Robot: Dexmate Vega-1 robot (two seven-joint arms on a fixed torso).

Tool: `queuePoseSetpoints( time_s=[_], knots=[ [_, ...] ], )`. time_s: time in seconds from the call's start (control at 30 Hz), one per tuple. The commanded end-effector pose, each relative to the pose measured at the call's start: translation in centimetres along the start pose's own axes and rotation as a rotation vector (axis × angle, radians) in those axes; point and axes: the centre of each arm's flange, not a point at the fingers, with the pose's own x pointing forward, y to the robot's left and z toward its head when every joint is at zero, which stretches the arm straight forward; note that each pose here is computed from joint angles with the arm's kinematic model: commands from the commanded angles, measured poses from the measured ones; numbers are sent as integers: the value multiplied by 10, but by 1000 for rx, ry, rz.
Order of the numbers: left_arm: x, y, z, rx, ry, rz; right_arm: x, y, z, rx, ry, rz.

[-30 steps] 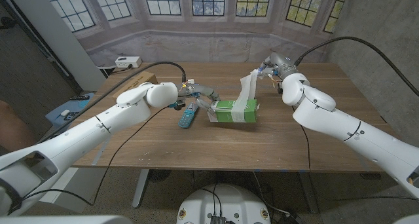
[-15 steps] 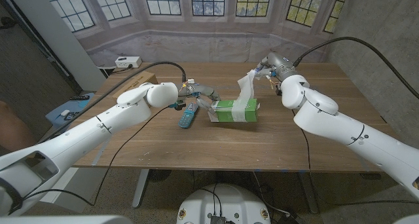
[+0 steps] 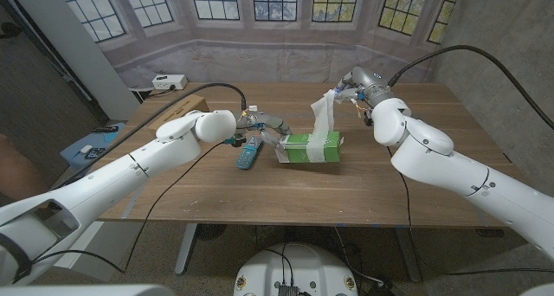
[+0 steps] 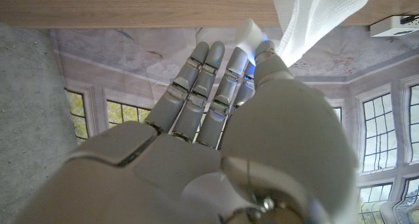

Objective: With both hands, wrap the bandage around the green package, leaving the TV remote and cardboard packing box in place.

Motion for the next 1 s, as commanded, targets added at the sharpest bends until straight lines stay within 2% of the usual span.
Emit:
queuePoseSetpoints(
  time_s=[0.03,0.57,1.0],
  knots=[
    [2,-4,-1,-8,7,-13,-13,-7,8,0,-12,-8],
    [7,-3,0,-13,24,-3,-30,-7,19,22,-25,-3],
    [13,6,-5,-24,44,25,-41,-3,24,50,-24,4]
  ],
)
